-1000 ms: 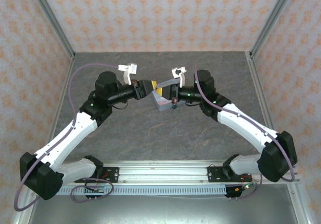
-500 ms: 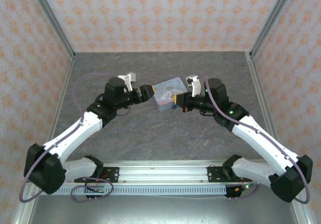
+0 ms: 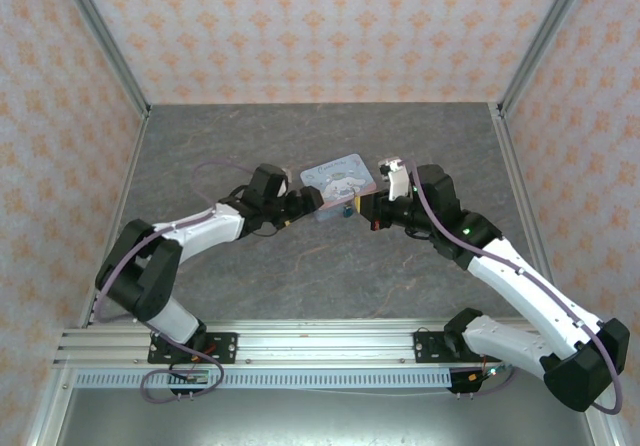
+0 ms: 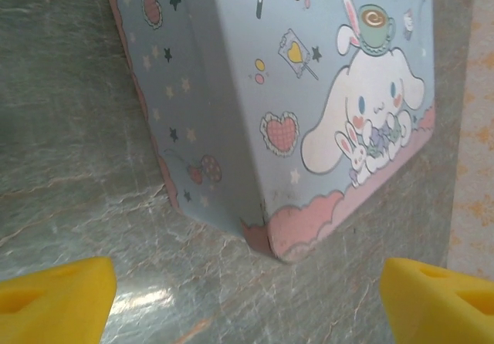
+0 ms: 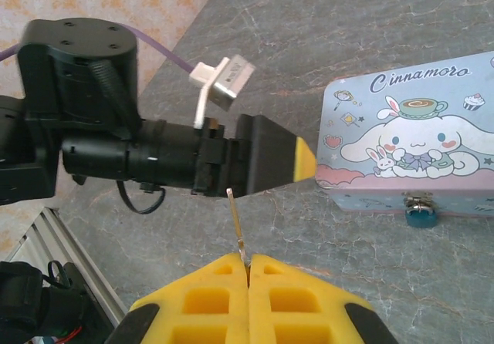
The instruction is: Unlock the padlock with the key
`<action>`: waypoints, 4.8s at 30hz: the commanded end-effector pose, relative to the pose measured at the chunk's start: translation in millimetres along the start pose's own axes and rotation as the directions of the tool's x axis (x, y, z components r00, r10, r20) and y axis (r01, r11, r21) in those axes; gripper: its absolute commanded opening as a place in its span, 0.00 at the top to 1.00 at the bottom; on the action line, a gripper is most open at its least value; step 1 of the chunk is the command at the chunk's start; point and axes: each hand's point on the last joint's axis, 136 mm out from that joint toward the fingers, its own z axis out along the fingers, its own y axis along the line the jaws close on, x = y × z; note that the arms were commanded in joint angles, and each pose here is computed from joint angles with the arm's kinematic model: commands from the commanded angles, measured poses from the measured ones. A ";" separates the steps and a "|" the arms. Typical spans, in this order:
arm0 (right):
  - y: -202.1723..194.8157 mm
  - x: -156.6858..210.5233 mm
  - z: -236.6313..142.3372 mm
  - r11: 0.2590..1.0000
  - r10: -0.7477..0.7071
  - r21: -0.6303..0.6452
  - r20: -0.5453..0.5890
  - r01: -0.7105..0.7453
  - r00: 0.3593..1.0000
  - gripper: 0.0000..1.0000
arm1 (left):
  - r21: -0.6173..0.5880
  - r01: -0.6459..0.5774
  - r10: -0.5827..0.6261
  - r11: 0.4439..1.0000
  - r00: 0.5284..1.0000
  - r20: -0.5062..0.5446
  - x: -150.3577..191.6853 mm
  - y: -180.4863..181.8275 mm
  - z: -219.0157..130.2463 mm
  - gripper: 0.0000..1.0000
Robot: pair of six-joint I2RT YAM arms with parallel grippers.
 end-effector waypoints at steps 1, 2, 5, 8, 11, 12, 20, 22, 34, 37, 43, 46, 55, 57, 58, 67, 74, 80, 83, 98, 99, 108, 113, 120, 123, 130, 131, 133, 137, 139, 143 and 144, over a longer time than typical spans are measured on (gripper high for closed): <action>-2.9 -1.3 0.9 1.000 -0.005 0.012 0.011 0.005 1.000 1.00 | 0.055 0.019 -0.021 0.998 0.999 0.033 -14.1 -21.4 9.7 0.10; -2.8 -1.3 1.4 1.000 -0.004 0.010 0.010 0.004 1.000 1.00 | 0.049 0.027 -0.028 0.998 0.999 0.034 -14.5 -19.8 14.0 0.09; -2.5 -1.2 2.3 1.000 -0.001 0.008 0.007 0.001 1.000 1.00 | 0.026 0.044 -0.045 0.999 0.998 0.038 -14.5 -13.2 22.6 0.08; -3.4 -1.6 2.6 1.000 -0.001 0.013 0.009 0.001 1.000 1.00 | -0.013 0.065 -0.064 0.998 0.997 0.041 -12.4 -1.0 27.1 0.09; -4.0 -1.7 2.4 1.000 -0.001 0.017 0.009 0.001 1.000 1.00 | -0.069 0.070 -0.069 0.995 0.997 0.024 -5.9 13.2 29.2 0.10; -4.7 -1.4 2.8 1.000 0.000 0.020 0.008 0.000 1.000 1.00 | -0.083 0.072 -0.071 0.994 0.997 0.019 -3.6 17.1 29.0 0.11; -10.3 -0.6 3.4 0.999 0.018 0.047 0.005 -0.018 1.000 1.00 | -0.229 0.066 -0.067 0.971 0.998 0.004 12.6 59.6 14.6 0.14; -11.5 -0.1 3.9 0.999 0.027 0.047 0.002 -0.027 1.000 1.00 | -0.250 0.067 -0.068 0.966 0.998 0.003 11.6 68.8 9.0 0.14; -19.5 6.9 11.1 0.996 0.069 0.051 -0.026 -0.067 0.997 1.00 | -0.275 0.077 -0.071 0.958 0.997 0.032 -33.8 99.6 -17.3 0.14; -20.4 8.2 13.7 0.996 0.075 0.049 -0.032 -0.073 0.997 1.00 | -0.267 0.061 -0.055 0.962 0.998 0.029 -49.6 98.6 -15.1 0.14; -24.8 14.7 31.0 0.990 0.138 0.015 -0.056 -0.137 0.989 1.00 | -0.234 -0.008 0.016 0.972 0.999 0.030 -84.8 83.5 -3.9 0.13; -29.8 16.1 41.7 0.982 0.187 -0.016 -0.064 -0.188 0.980 1.00 | -0.208 -0.015 0.028 0.978 0.998 0.058 -101.3 77.4 -5.1 0.12; -64.0 -3.1 84.3 0.952 0.294 -0.075 -0.040 -0.297 0.955 1.00 | -0.116 -0.114 0.136 0.987 0.970 0.203 -115.5 49.4 -50.3 0.00; -69.4 -4.9 98.1 0.948 0.306 -0.076 -0.051 -0.309 0.951 1.00 | -0.069 -0.140 0.152 0.988 0.963 0.221 -106.5 43.0 -58.9 0.00; -72.4 -5.7 105.9 0.946 0.310 -0.077 -0.057 -0.314 0.949 1.00 | -0.039 -0.154 0.159 0.987 0.961 0.226 -101.6 38.9 -62.9 0.00; -96.5 -17.2 147.4 0.936 0.344 -0.075 -0.010 -0.343 0.939 1.00 | 0.095 -0.260 0.237 0.961 0.949 0.209 -55.5 10.4 -73.8 0.00; -114.4 -14.1 166.8 0.942 0.329 -0.078 0.020 -0.326 0.944 1.00 | 0.146 -0.323 0.293 0.935 0.937 0.192 -29.2 -6.7 -66.1 0.00; -123.7 -1.5 171.5 0.948 0.315 -0.053 0.001 -0.315 0.949 1.00 | 0.164 -0.336 0.303 0.927 0.932 0.199 -22.9 -0.7 -51.6 0.02; -127.3 9.9 169.7 0.946 0.322 -0.026 -0.029 -0.322 0.946 1.00 | 0.164 -0.349 0.316 0.923 0.928 0.198 -18.8 -1.7 -46.2 0.03; -135.4 42.6 168.1 0.950 0.310 0.028 -0.124 -0.309 0.942 1.00 | 0.155 -0.446 0.418 0.882 0.890 0.183 -18.0 -8.7 -3.3 0.16; -135.3 42.3 167.9 0.951 0.308 0.028 -0.126 -0.307 0.943 1.00 | 0.146 -0.453 0.427 0.880 0.887 0.178 -17.3 -8.0 0.4 0.16; -135.4 43.7 164.2 0.958 0.288 0.038 -0.130 -0.286 0.949 1.00 | 0.120 -0.496 0.482 0.860 0.866 0.129 -8.0 -3.6 28.9 0.24; -134.4 46.4 163.6 0.959 0.284 0.037 -0.140 -0.281 0.949 1.00 | 0.117 -0.517 0.505 0.848 0.855 0.116 -4.5 -1.2 42.3 0.28; -136.6 47.3 162.5 0.962 0.274 0.046 -0.135 -0.271 0.952 1.00 | 0.070 -0.545 0.534 0.836 0.836 0.127 -8.1 8.1 52.0 0.33; -136.4 47.8 162.6 0.963 0.271 0.047 -0.138 -0.267 0.953 1.00 | 0.040 -0.558 0.549 0.829 0.825 0.133 -11.4 11.2 52.9 0.35; -137.1 48.5 161.4 0.965 0.263 0.050 -0.139 -0.258 0.955 1.00 | 0.001 -0.588 0.583 0.809 0.802 0.132 -17.1 13.7 55.8 0.37; -137.1 49.5 161.9 0.965 0.263 0.049 -0.142 -0.258 0.954 1.00 | 0.001 -0.590 0.585 0.807 0.801 0.125 -16.5 14.1 57.3 0.37; -136.6 49.2 161.7 0.965 0.262 0.048 -0.142 -0.258 0.954 1.00 | 0.008 -0.595 0.590 0.804 0.799 0.118 -14.7 12.6 60.0 0.38; -136.8 49.6 161.5 0.965 0.262 0.047 -0.143 -0.258 0.954 1.00 | 0.010 -0.596 0.591 0.803 0.799 0.107 -12.9 11.3 64.6 0.40; -136.4 49.4 161.3 0.966 0.259 0.045 -0.143 -0.255 0.955 1.00 | 0.010 -0.590 0.586 0.807 0.803 0.105 -12.5 11.8 66.7 0.40; -135.7 50.0 161.4 0.966 0.258 0.043 -0.145 -0.254 0.955 1.00 | 0.014 -0.587 0.583 0.810 0.807 0.093 -9.5 11.8 71.7 0.44; -136.1 50.1 161.3 0.966 0.259 0.044 -0.144 -0.255 0.955 1.00 | 0.013 -0.586 0.583 0.810 0.808 0.090 -8.5 12.1 72.4 0.44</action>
